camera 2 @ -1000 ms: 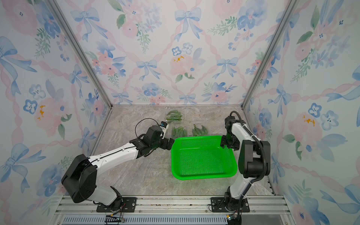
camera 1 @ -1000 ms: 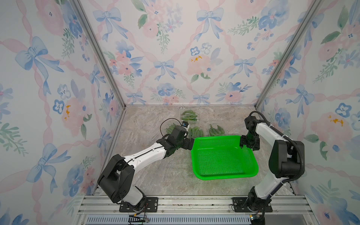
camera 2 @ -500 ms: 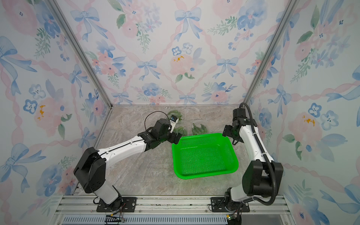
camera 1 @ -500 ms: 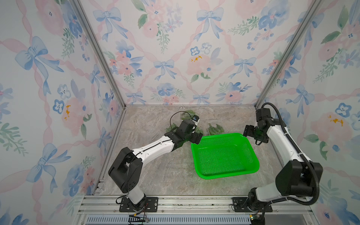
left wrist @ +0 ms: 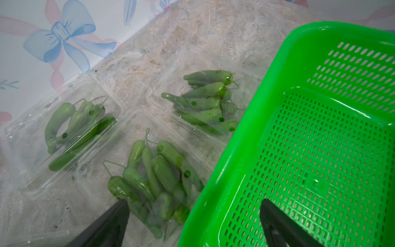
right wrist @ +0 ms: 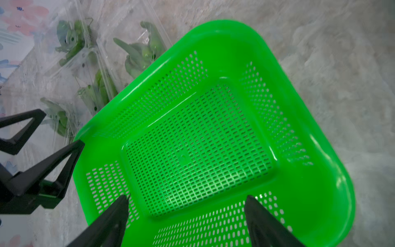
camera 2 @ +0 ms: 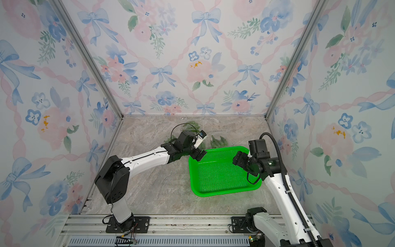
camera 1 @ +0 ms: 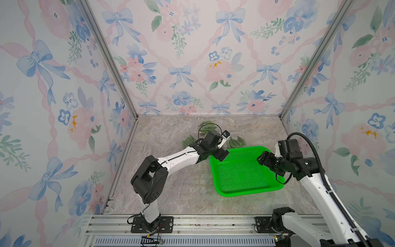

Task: Take small green peppers out of containers
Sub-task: Move the basket to the center of the board.

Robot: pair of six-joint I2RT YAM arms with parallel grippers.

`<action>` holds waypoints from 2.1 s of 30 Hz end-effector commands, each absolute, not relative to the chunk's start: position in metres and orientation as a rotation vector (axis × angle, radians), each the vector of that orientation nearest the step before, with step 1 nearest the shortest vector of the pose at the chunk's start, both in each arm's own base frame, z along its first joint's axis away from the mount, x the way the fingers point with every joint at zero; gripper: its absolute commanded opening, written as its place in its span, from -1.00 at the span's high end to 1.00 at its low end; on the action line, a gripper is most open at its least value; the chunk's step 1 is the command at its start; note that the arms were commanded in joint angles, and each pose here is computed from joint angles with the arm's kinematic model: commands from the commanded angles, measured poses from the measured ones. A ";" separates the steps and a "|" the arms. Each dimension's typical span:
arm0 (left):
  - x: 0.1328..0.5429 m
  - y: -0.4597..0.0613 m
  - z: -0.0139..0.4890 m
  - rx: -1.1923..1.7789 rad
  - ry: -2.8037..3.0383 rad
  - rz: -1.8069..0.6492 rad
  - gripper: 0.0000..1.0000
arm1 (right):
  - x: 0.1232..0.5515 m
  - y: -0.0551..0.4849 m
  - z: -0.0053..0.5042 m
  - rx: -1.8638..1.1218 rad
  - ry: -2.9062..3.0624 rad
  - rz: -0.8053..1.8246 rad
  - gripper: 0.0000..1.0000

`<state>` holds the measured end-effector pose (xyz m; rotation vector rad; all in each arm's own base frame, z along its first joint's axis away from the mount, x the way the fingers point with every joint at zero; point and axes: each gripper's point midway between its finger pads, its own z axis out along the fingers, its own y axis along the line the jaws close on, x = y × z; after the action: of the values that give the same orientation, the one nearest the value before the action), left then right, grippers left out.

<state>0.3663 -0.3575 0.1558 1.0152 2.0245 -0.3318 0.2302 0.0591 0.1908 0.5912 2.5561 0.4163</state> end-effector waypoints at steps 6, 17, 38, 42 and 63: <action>0.360 -0.381 0.149 1.193 1.956 -0.403 -0.96 | 0.175 0.071 0.162 0.740 2.663 0.478 -0.63; 0.367 -0.391 0.113 1.276 2.019 -0.379 -0.96 | 0.151 0.075 0.130 0.798 2.743 0.505 -0.58; 0.373 -0.404 0.097 1.313 2.034 -0.358 -0.83 | 0.138 0.079 0.152 0.788 2.708 0.607 -0.45; 0.374 -0.407 0.093 1.320 2.036 -0.360 -0.72 | 0.129 0.082 0.149 0.782 2.742 0.627 -0.46; 0.367 -0.406 0.097 1.259 2.155 -0.315 0.28 | 0.177 0.052 0.134 0.752 2.752 0.425 -0.68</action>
<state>0.3712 -0.4076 0.0991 1.2792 2.1041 -0.3282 0.1621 0.0627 0.1209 0.8078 2.8062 0.4421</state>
